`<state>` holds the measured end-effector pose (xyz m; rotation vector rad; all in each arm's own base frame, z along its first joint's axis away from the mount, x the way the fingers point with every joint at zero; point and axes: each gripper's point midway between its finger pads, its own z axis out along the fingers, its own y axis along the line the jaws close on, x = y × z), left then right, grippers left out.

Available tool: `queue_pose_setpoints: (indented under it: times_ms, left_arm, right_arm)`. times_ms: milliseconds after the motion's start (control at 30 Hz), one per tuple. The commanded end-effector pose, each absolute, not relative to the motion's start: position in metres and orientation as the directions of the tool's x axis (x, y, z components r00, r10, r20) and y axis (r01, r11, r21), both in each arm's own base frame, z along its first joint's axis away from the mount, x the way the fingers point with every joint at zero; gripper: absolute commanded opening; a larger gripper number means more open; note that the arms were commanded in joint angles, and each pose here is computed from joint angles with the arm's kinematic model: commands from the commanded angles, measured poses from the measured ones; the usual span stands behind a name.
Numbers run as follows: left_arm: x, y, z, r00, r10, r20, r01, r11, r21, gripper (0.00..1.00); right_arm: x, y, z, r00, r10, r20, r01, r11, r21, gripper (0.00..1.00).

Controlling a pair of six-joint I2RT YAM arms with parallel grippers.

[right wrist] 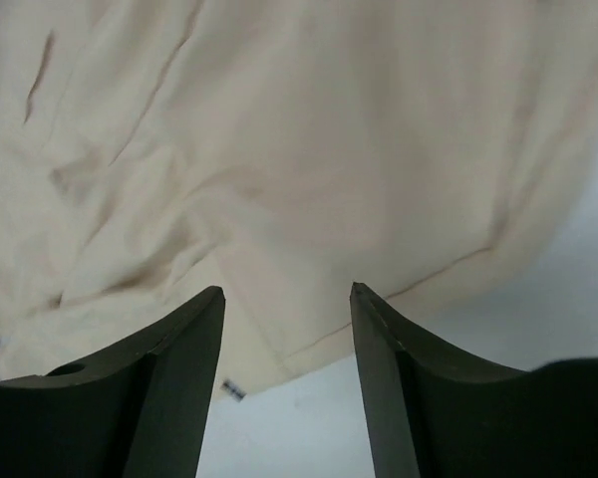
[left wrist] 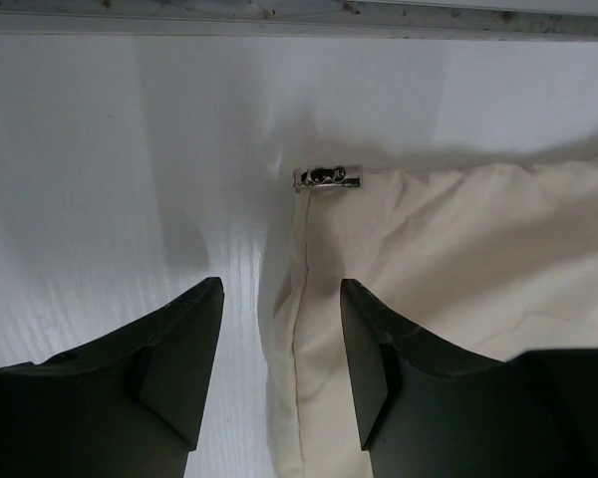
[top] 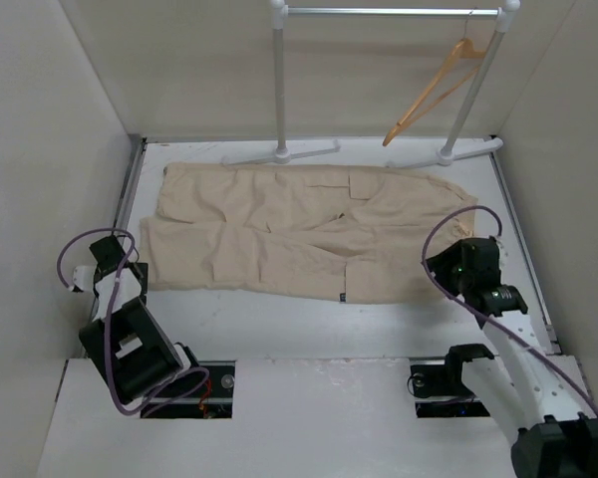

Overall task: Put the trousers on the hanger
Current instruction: Flatten out the trousers at the center of the board, then fold the trousers at the center of the board.

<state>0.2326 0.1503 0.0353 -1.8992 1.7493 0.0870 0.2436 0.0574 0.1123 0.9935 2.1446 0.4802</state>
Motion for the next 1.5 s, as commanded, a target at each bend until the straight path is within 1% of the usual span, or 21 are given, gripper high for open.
queue_pose_setpoints:
  times_ms: [0,100,300,367,433,467,567,633,700,767,800,933,1000,1100,1200,1233,1333,1400,1467]
  left_arm:
    - [0.245,0.157,0.035,0.17,-0.888,-0.428,-0.923,0.008,-0.384,0.48]
    - [0.25,0.159,0.033,0.151,-0.871,-0.467,-0.93,0.034,-0.366,0.48]
    - [0.248,0.158,0.025,0.133,-0.874,-0.468,-0.941,0.038,-0.338,0.43]
    - [0.248,0.158,0.022,0.123,-0.876,-0.466,-0.945,0.039,-0.324,0.39]
    - [0.251,0.156,0.018,0.115,-0.88,-0.461,-0.946,0.045,-0.32,0.31]
    - [0.255,0.154,0.017,0.106,-0.88,-0.462,-0.945,0.055,-0.323,0.29]
    - [0.26,0.152,0.015,0.095,-0.881,-0.464,-0.943,0.07,-0.325,0.2]
    - [0.261,0.152,0.016,0.09,-0.884,-0.459,-0.943,0.072,-0.324,0.11]
    - [0.26,0.152,0.021,0.091,-0.879,-0.468,-0.943,0.076,-0.325,0.05]
    - [0.255,0.154,0.029,0.101,-0.876,-0.471,-0.943,0.067,-0.326,0.03]
    - [0.251,0.155,0.033,0.105,-0.872,-0.478,-0.945,0.061,-0.32,0.02]
    - [0.228,0.167,0.055,0.109,-0.841,-0.53,-0.962,0.045,-0.269,0.01]
    - [0.218,0.175,0.072,0.08,-0.811,-0.58,-0.972,0.065,-0.225,0.0]
    - [0.203,0.182,0.096,0.046,-0.765,-0.643,-0.982,0.082,-0.169,0.0]
    - [0.197,0.182,0.116,0.039,-0.75,-0.66,-0.983,0.091,-0.162,0.0]
    - [0.199,0.182,0.122,0.039,-0.746,-0.665,-0.981,0.099,-0.169,0.0]
    - [0.211,0.183,0.142,0.04,-0.746,-0.665,-0.971,0.128,-0.201,0.01]
    - [0.226,0.185,0.164,0.041,-0.733,-0.679,-0.961,0.157,-0.228,0.0]
    - [0.248,0.185,0.19,0.03,-0.715,-0.699,-0.948,0.202,-0.247,0.0]
  right_arm:
    - [0.229,0.015,0.086,-0.332,0.849,-0.412,0.666,0.52,0.535,0.61]
    - [0.234,-0.015,0.081,-0.23,0.884,-0.406,0.716,0.437,0.544,0.61]
    - [0.237,-0.048,0.065,-0.132,0.895,-0.425,0.805,0.347,0.48,0.61]
    - [0.239,-0.051,0.056,-0.123,0.904,-0.41,0.821,0.324,0.469,0.6]
    - [0.242,-0.051,0.049,-0.12,0.91,-0.397,0.831,0.311,0.461,0.58]
    - [0.244,-0.052,0.046,-0.121,0.91,-0.396,0.837,0.307,0.452,0.56]
    - [0.252,-0.049,0.039,-0.148,0.909,-0.39,0.841,0.323,0.434,0.41]
    - [0.255,-0.047,0.032,-0.158,0.912,-0.379,0.845,0.324,0.426,0.29]
    - [0.254,-0.046,0.028,-0.168,0.917,-0.363,0.853,0.32,0.413,0.15]
    - [0.249,-0.043,0.028,-0.174,0.919,-0.354,0.854,0.32,0.41,0.08]
    - [0.245,-0.043,0.031,-0.176,0.917,-0.359,0.854,0.324,0.408,0.06]
    - [0.221,-0.038,0.042,-0.178,0.912,-0.368,0.845,0.334,0.417,0.03]
    - [0.208,-0.036,0.049,-0.181,0.912,-0.367,0.842,0.337,0.422,0.02]
    - [0.201,-0.022,0.072,-0.189,0.92,-0.344,0.811,0.344,0.473,0.01]
    - [0.195,-0.005,0.083,-0.28,0.904,-0.322,0.805,0.404,0.435,0.01]
    - [0.197,-0.003,0.088,-0.3,0.896,-0.326,0.797,0.424,0.431,0.01]
    - [0.207,-0.011,0.107,-0.328,0.854,-0.404,0.771,0.489,0.408,0.01]
    - [0.218,-0.009,0.125,-0.344,0.82,-0.457,0.736,0.538,0.411,0.01]
    - [0.228,-0.009,0.138,-0.346,0.805,-0.482,0.719,0.558,0.415,0.02]
